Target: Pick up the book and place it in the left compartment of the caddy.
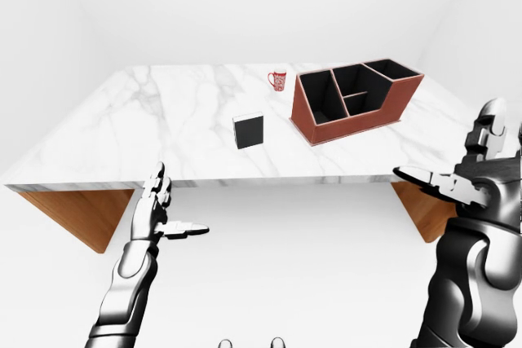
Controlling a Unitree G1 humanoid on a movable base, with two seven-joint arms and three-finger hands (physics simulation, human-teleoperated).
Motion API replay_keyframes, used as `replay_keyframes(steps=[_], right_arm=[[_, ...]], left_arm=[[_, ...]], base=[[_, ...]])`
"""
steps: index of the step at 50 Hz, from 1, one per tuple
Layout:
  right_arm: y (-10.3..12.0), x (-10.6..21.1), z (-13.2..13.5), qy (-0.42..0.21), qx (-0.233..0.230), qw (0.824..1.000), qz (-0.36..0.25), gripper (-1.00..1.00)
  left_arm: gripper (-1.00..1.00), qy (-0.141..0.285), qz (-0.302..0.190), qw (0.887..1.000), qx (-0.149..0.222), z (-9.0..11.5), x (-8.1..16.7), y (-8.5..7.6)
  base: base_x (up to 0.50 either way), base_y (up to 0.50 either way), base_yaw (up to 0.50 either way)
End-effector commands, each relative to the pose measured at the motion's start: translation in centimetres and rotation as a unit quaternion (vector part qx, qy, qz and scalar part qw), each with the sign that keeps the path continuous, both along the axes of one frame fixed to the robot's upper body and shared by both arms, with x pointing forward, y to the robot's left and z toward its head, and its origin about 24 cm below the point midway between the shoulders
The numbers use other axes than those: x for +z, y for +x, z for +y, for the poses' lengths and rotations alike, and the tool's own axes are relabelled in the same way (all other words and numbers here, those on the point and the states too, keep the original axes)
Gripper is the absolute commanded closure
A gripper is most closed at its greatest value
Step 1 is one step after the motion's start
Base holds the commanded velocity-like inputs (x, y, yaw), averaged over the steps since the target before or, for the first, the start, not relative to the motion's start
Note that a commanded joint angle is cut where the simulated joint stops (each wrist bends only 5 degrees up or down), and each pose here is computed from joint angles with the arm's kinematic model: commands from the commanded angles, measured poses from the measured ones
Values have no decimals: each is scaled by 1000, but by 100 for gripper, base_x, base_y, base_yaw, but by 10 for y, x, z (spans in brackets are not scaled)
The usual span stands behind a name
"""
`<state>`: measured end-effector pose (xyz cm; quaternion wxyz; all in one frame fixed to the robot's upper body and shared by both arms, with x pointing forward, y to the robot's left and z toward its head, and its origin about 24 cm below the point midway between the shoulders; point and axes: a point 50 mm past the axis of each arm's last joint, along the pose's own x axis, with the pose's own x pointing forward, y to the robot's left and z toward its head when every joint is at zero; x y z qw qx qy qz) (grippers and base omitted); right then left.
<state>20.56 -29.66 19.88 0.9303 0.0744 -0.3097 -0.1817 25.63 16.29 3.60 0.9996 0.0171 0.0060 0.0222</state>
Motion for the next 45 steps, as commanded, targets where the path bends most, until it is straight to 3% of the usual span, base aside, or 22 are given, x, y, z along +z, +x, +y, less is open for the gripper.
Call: replay_keyframes(steps=[1,6,20,38,45], right_arm=[[-51,23,-69,17,-116,992,-44,-100],[-62,15,-93,83,-134,986,-51,-100],[-92,-3,-131,184,-164,967,-64,-100],[-117,-6,-154,193,-197,959,-63,-100],[-120,-4,-154,192,-203,958,-67,-100]], left_arm=[[-100,-1,4,1000,2,-2,1,-3],[-100,0,5,1000,2,0,-3,0],[-100,1,4,1000,2,0,-2,-2],[-100,-9,1,1000,5,5,-8,5],[-100,-22,38,999,4,8,-24,13]], base=[[0,0,0],[0,0,0],[0,0,0],[0,0,0],[0,0,0]])
